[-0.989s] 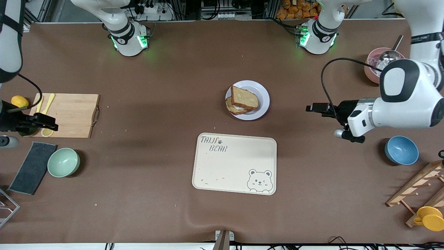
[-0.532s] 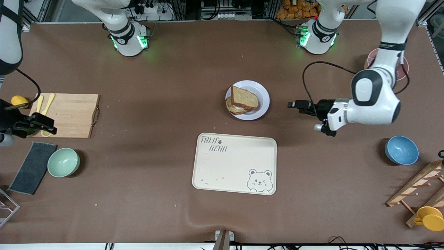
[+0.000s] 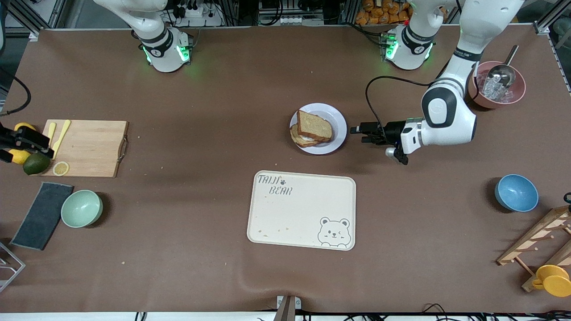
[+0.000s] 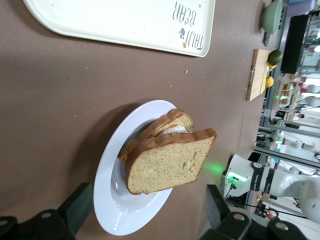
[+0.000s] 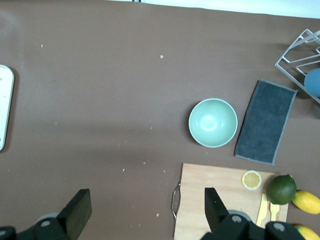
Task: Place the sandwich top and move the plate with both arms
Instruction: 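Withdraw the right gripper while the left gripper reaches the plate rim, then grip the white plate rim with the left gripper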
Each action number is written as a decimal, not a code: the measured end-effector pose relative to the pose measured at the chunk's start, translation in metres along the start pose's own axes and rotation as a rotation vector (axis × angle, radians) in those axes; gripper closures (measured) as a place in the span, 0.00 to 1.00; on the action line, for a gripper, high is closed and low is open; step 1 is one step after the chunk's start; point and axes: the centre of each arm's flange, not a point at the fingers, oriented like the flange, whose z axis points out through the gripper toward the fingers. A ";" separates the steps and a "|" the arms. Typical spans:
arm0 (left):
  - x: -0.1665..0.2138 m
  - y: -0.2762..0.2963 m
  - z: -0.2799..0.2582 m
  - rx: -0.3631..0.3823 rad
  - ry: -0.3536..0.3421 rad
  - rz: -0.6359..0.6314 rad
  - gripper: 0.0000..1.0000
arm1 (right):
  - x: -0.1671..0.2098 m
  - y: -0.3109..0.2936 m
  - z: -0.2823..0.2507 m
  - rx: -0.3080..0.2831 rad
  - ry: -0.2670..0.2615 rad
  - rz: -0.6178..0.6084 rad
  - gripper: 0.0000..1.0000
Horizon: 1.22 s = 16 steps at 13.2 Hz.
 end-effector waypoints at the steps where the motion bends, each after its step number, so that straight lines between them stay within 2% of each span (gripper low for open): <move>1: -0.003 -0.003 0.004 -0.007 0.012 -0.011 0.00 | -0.008 -0.003 -0.003 0.002 -0.015 -0.003 0.00; 6: -0.018 -0.021 0.032 -0.071 0.090 -0.024 0.00 | -0.035 -0.025 -0.009 0.000 -0.024 0.021 0.00; 12: -0.035 -0.052 0.065 -0.101 0.138 0.039 0.00 | -0.035 -0.027 -0.007 -0.004 -0.017 0.022 0.00; 16: -0.044 -0.058 0.088 -0.129 0.161 0.032 0.00 | -0.033 -0.032 -0.009 -0.008 -0.005 0.014 0.00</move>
